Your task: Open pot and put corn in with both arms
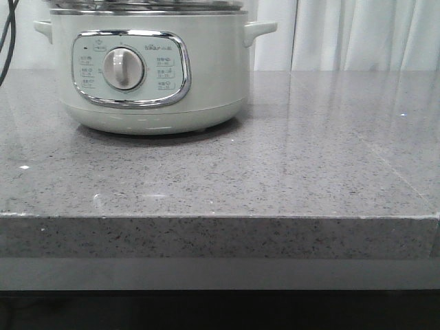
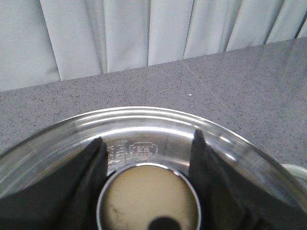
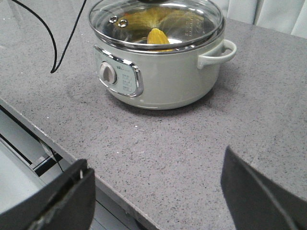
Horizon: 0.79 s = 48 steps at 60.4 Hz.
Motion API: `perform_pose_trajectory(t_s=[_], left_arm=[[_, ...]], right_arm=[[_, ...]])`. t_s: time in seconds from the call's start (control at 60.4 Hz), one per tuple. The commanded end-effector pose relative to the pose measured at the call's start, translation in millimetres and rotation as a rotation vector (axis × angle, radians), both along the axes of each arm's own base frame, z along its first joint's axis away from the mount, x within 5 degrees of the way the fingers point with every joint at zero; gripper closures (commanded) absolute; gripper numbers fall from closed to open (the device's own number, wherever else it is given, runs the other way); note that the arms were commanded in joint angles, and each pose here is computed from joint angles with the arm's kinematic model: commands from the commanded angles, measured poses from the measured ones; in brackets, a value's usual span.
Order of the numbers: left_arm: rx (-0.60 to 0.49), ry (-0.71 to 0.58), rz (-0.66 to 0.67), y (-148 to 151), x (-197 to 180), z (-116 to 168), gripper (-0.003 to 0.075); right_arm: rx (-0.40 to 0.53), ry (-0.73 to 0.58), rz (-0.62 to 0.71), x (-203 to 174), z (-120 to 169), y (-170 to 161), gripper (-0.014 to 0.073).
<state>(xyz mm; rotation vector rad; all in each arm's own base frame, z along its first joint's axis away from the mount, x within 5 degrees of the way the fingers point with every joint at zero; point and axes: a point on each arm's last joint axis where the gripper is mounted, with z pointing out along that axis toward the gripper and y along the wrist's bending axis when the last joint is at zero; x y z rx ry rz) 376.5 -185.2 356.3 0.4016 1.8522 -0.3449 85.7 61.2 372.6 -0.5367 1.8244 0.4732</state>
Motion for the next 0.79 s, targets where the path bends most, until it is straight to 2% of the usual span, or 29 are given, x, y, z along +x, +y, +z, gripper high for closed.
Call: perform_pose_trajectory(t_s=[0.0, 0.778], left_arm=[[-0.123, -0.219, 0.008, 4.1, -9.6, 52.3, 0.0514], [-0.136, -0.237, 0.010, 3.5, -8.1, 52.5, 0.0514]], right_arm=[[0.056, -0.082, -0.008, 0.0, 14.6, -0.7, 0.0034], [0.056, -0.082, -0.008, 0.0, 14.6, -0.7, 0.0034]])
